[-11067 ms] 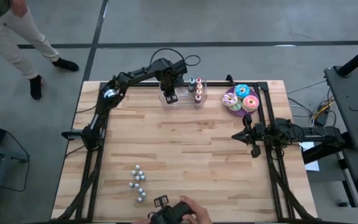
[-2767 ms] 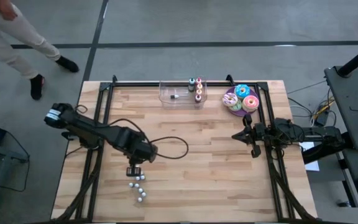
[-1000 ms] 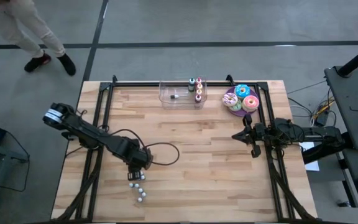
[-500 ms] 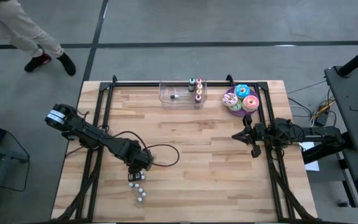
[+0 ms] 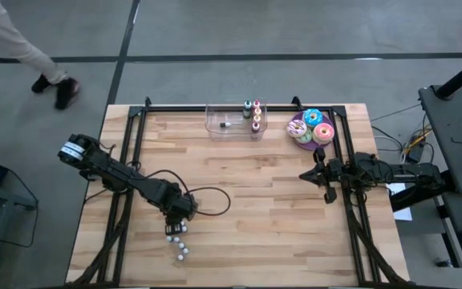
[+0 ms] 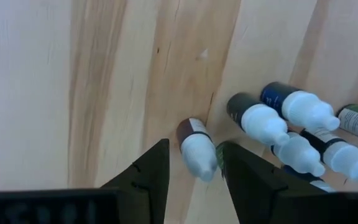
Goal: Pick & Place food coloring
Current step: Put the small orange food coloring bottle into the transparent bin
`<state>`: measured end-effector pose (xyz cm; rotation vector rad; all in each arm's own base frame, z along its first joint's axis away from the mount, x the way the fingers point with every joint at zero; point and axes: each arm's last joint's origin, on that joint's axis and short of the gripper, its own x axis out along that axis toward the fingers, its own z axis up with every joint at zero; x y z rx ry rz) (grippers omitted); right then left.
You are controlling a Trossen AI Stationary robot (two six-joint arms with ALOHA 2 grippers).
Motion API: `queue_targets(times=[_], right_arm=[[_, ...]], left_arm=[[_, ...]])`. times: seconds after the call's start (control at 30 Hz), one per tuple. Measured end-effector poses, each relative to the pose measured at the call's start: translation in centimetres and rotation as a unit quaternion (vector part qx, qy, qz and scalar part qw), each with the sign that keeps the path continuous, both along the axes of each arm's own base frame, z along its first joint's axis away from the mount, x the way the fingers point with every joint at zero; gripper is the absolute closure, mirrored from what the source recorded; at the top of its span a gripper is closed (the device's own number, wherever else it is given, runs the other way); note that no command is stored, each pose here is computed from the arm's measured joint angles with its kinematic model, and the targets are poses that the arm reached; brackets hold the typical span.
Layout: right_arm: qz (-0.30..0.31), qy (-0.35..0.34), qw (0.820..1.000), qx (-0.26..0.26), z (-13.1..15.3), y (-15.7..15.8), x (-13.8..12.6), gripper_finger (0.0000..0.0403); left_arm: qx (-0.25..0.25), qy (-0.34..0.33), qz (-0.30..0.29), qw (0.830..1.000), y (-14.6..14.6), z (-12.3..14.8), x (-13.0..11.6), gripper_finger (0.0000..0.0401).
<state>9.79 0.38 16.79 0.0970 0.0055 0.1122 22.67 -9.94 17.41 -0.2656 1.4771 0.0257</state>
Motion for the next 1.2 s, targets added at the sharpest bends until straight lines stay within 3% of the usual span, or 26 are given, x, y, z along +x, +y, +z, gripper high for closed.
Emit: queue_targets(times=[0.37,0.77,1.2], right_arm=[[0.0,0.0,1.0,0.0,0.0,0.0,0.0,0.0394],[0.0,0.0,1.0,0.0,0.0,0.0,0.0,0.0394],[0.0,0.0,1.0,0.0,0.0,0.0,0.0,0.0394]], left_arm=[[0.002,-0.001,0.002,1.0,0.0,0.0,0.0,0.0284],[0.0,-0.004,0.005,1.0,0.0,-0.1,0.0,0.0372],[-0.016,-0.008,0.019,1.0,0.2,1.1,0.2,0.0368]])
